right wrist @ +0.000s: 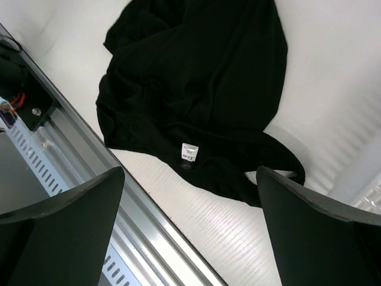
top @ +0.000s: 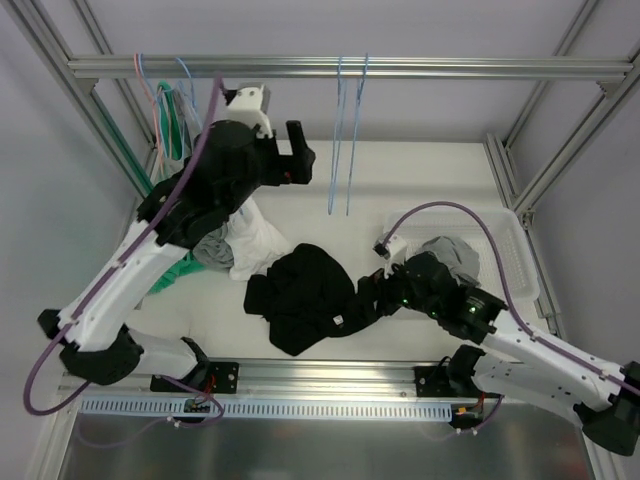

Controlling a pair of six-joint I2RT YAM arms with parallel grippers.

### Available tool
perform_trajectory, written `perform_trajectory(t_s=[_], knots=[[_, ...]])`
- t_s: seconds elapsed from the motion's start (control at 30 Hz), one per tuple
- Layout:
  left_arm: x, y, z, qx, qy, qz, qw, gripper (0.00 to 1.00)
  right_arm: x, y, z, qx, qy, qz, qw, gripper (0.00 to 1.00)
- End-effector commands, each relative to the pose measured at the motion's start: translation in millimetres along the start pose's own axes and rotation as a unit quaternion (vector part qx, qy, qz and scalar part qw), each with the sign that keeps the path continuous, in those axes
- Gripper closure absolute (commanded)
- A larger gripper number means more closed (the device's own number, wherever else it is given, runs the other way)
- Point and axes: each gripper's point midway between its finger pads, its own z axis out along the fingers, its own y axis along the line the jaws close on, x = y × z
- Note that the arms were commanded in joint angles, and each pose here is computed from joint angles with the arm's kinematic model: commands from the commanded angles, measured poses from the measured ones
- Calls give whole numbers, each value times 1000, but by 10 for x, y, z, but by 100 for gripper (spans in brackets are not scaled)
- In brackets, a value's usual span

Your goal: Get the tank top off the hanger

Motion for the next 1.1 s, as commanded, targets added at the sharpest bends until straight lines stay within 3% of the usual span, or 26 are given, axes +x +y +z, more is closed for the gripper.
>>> perform_trajectory(t_s=[0.0, 0.2, 0.23, 0.4, 0.43, 0.67, 0.9, 0.97, 1.0, 1.03, 1.07], knots=[[-78, 93, -346, 11, -31, -11, 999, 1, -212, 163, 208, -15, -19, -28, 999, 1], [17, 410, -896, 29, -78, -6, 997, 1, -348, 195, 643, 49, -55, -58, 996, 1], [175, 496, -878, 18, -69, 0, 997, 1, -280, 201, 793, 54, -43, -61, 996, 1], [219, 794, -1288, 10, -109, -4, 994, 1, -196, 480, 1239, 45, -19, -120, 992, 1], [279, 813, -1310, 12, -105, -6, 994, 1, -338, 557, 1310, 48, -22, -123, 991, 1], [593, 962, -1352, -1, -71, 1, 997, 1, 353, 23, 1820, 205, 112, -115, 966, 1], [687, 888, -1231, 3, -44, 12, 999, 1, 1072, -93, 1856, 212, 189, -109, 953, 4], [688, 881, -1226, 4, -43, 12, 999, 1, 1077, -86, 1824, 218, 174, -118, 953, 36], [703, 878, -1217, 4, -41, 13, 999, 1, 1053, -64, 1721, 222, 159, -126, 954, 73], [690, 885, -1228, 4, -43, 12, 999, 1, 976, -45, 1667, 225, 139, -130, 955, 98], [687, 898, -1233, 1, -45, 11, 999, 1, 849, -76, 1586, 243, 111, -136, 954, 100]])
